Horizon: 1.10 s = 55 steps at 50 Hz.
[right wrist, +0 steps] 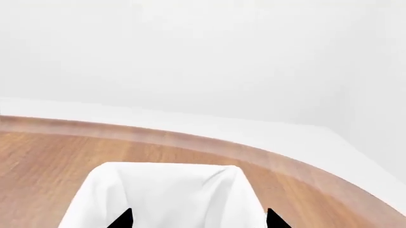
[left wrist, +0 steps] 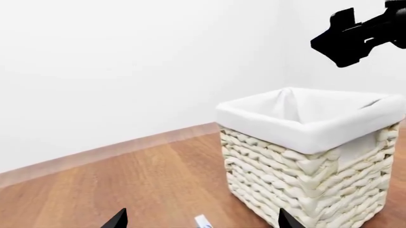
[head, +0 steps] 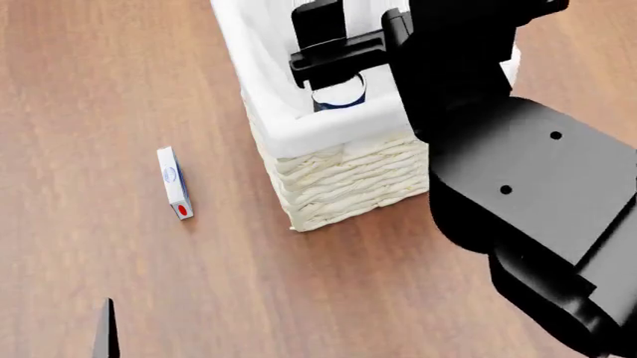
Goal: Pick up the alphabet soup and the cream cheese box, and put them in the basket.
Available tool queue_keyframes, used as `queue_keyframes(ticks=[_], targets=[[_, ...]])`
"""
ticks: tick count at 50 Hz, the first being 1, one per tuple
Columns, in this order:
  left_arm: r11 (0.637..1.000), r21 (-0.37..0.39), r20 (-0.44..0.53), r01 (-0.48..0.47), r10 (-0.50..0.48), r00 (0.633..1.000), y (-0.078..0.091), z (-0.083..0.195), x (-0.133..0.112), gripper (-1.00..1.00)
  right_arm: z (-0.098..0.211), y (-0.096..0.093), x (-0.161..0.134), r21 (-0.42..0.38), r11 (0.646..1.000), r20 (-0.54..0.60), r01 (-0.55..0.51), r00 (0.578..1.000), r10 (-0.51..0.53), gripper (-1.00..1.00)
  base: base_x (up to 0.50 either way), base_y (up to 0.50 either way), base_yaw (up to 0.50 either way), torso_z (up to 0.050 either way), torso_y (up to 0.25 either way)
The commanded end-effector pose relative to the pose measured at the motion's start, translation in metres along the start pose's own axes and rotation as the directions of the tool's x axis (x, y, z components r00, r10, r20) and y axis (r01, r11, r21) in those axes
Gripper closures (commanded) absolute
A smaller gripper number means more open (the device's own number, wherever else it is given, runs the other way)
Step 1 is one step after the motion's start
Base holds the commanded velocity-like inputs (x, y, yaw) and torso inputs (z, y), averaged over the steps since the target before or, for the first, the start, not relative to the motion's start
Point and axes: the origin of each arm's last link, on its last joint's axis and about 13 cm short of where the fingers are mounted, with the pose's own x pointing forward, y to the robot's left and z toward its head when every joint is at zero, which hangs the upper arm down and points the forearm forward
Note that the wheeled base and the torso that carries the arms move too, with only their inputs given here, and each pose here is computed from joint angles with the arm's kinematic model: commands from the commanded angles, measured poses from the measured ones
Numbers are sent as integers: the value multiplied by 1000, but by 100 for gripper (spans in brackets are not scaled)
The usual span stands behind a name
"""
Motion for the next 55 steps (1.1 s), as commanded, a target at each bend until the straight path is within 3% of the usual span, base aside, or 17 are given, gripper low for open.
queue_keyframes(ticks=[1,9,11,26,47,55], targets=[[1000,-2,-2,10,-10,1000,-1,-1,1,-100,-4,7,-51,0,999,108,41,993,-41,-100,0,0,0,0,0],[1000,-6,-4,14,-14,1000,-2,-2,3,-100,-21,14,-81,-8,998,129,64,990,-63,-100,0,0,0,0,0],[1000,-2,-4,17,-17,1000,-3,-2,3,-100,-27,15,-85,21,998,113,59,992,-61,-100,0,0,0,0,0],[1000,2,2,31,-31,1000,-4,-2,8,-100,-70,33,-116,-7,998,60,65,996,-65,-100,0,0,0,0,0],[999,8,-27,32,-32,999,-3,-17,12,-100,-84,37,-119,12,998,18,60,998,-60,-100,0,0,0,0,0],[999,16,-58,34,-33,998,2,-33,29,-100,-82,37,-120,17,998,25,56,998,-56,-100,0,0,0,0,0]])
